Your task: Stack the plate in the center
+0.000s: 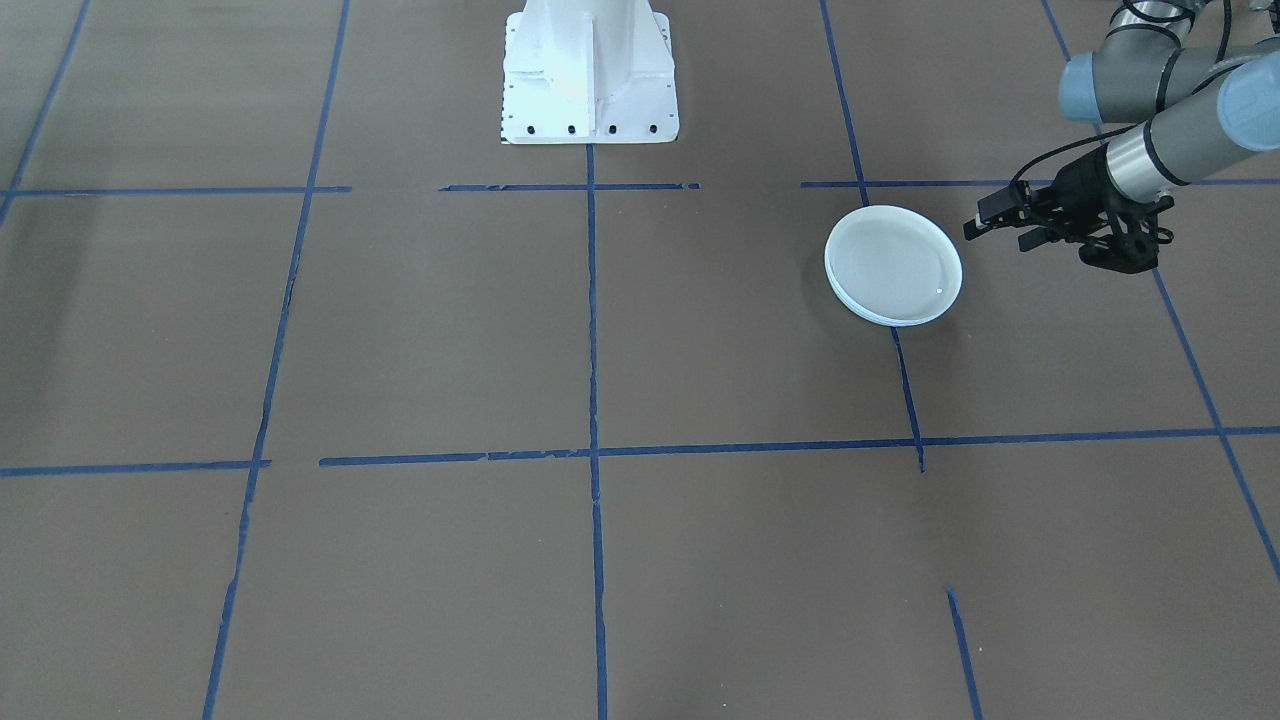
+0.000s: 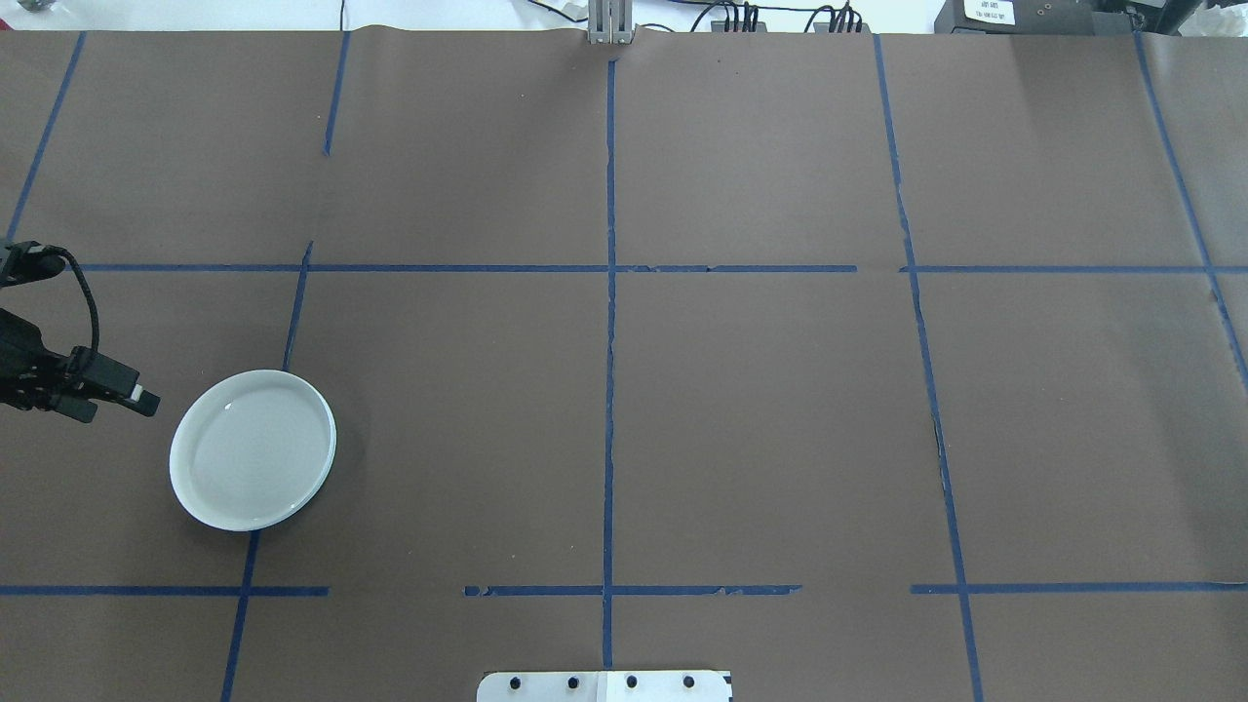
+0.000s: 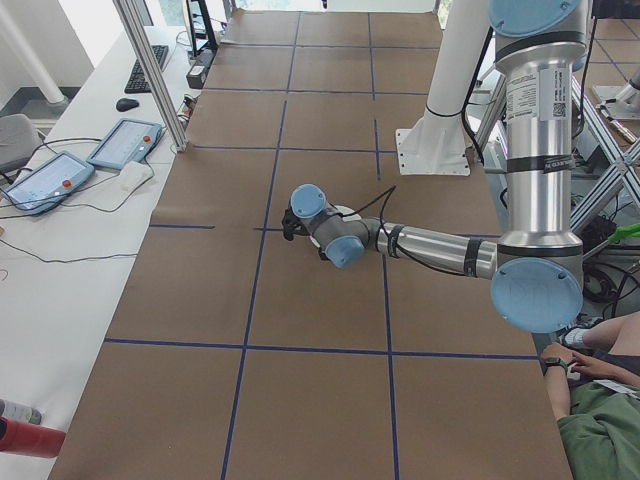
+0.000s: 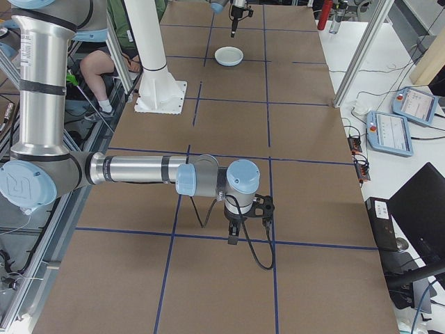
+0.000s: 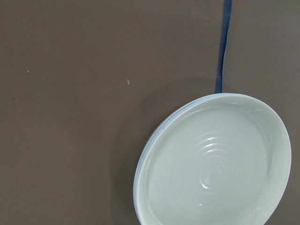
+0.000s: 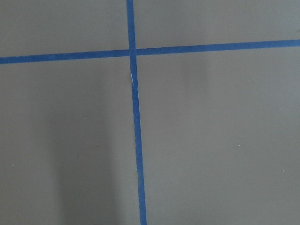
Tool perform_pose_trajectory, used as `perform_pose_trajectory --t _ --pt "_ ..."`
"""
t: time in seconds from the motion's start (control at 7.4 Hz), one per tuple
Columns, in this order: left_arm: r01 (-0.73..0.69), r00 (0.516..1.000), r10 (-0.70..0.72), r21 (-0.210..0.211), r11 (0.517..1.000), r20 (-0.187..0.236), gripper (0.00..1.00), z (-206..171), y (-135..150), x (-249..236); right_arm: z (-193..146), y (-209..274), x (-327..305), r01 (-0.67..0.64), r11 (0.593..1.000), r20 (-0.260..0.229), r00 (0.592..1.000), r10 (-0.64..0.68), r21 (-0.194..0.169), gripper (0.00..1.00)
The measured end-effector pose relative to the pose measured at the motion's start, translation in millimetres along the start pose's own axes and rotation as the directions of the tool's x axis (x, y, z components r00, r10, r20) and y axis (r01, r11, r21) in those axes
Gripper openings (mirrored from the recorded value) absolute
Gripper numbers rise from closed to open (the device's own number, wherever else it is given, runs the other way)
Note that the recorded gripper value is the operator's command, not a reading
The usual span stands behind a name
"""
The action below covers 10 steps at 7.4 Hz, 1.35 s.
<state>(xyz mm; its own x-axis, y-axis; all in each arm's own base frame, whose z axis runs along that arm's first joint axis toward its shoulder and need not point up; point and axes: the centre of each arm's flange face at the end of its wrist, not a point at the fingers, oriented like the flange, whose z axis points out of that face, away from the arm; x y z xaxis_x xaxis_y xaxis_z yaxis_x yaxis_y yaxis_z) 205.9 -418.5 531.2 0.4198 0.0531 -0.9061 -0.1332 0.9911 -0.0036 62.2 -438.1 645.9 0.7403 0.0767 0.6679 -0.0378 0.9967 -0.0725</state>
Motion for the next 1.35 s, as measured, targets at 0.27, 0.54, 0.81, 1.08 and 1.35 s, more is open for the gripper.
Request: perform_pose_trajectory --t 0.27,0.54,0.81,1.08,1.35 --pt "-0.128 0.989 0.124 0.044 0.991 0.077 1.00 -29 -5 -45 0 0 0 0.000 1.000 0.000 1.000 0.000 0.000 1.00" --pt "-0.218 0.946 0.196 0.058 0.974 0.259 1.00 -68 -15 -94 0 0 0 0.000 1.000 0.000 1.000 0.000 0.000 1.00" --pt "-0.247 0.892 0.228 -0.001 0.969 0.390 1.00 -120 -25 -138 0 0 0 0.000 1.000 0.000 1.000 0.000 0.000 1.00" --pt "-0.158 0.897 0.113 0.071 0.985 0.426 1.00 -193 -13 -186 0 0 0 0.000 1.000 0.000 1.000 0.000 0.000 1.00" --pt "-0.068 0.906 -0.001 0.147 0.987 0.423 1.00 -232 11 -224 0 0 0 0.000 1.000 0.000 1.000 0.000 0.000 1.00"
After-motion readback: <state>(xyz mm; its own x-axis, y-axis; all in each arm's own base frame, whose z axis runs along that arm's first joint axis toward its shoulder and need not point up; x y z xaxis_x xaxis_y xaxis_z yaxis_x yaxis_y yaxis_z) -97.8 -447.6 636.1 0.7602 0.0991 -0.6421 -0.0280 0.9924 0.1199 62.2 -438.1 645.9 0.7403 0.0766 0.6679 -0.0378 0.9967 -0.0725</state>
